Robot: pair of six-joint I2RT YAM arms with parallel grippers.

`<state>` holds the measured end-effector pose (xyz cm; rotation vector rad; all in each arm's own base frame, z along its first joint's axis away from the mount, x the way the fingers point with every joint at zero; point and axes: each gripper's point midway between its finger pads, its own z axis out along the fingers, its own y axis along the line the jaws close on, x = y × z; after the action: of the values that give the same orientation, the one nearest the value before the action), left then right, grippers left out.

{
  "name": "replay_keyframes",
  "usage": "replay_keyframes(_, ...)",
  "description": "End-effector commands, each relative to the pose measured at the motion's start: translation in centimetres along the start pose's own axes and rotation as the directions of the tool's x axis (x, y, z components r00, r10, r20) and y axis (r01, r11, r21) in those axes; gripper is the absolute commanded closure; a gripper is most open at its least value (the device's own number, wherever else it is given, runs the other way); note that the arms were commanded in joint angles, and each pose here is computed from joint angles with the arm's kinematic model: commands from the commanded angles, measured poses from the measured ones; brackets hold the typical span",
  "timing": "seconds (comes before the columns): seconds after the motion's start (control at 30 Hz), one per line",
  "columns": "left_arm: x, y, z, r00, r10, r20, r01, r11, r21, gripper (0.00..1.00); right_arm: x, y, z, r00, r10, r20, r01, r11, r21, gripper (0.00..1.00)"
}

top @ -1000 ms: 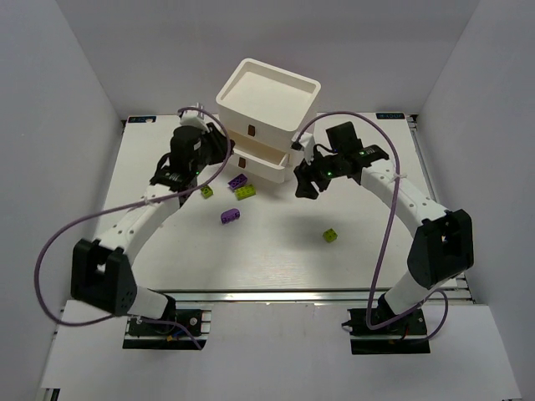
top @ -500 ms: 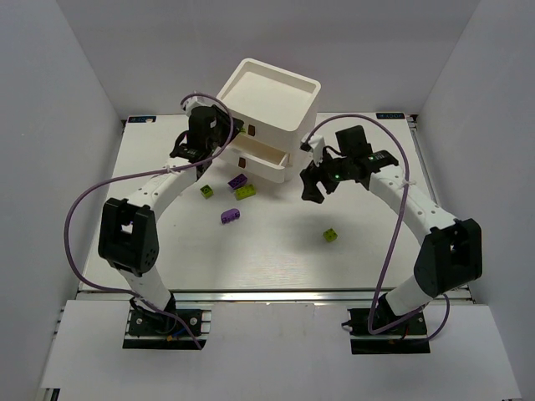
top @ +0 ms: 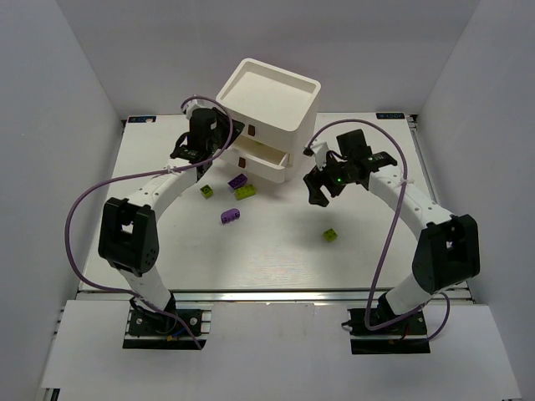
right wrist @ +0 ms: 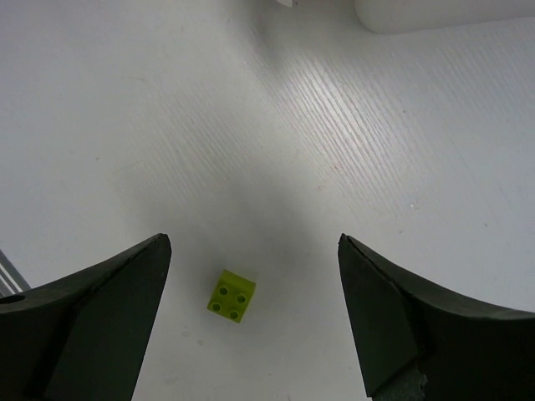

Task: Sort the legos into containers by color

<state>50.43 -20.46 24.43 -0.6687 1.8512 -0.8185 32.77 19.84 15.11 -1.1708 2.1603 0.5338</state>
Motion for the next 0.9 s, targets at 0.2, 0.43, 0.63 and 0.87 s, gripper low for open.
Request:
replay_keyframes(0.2,-4.6,-3.8,-6.7,0.975,0.184,0.121,-0.194,0.978,0.078,0.82,7.6,-1.3,1.1,0.959,0.032,-0.281,-0.013,0.997,0.07,0.13)
replay_keyframes(0.43,-3.5,4.4,-13.0,0.956,0.273,0.11,-0.256,0.956,-0.142,0.36,11.3,0.5,1.7,0.904,0.066,-0.423,-0.065,0.998,0.018,0.11)
replay_keyframes(0.63,-1.3,9.5,-17.0,0.969,0.232,0.087,-0.207,0.95,-0.234,0.35,13.2,2.2,2.1,0.87,0.067,-0.488,-0.079,0.997,-0.003,0.11)
replay_keyframes(0.87,-0.1,12.7,-18.9,0.974,0.213,0.082,-0.179,0.936,-0.303,0.35,15.6,3.1,2.9,0.833,0.076,-0.548,-0.066,0.997,0.039,0.21)
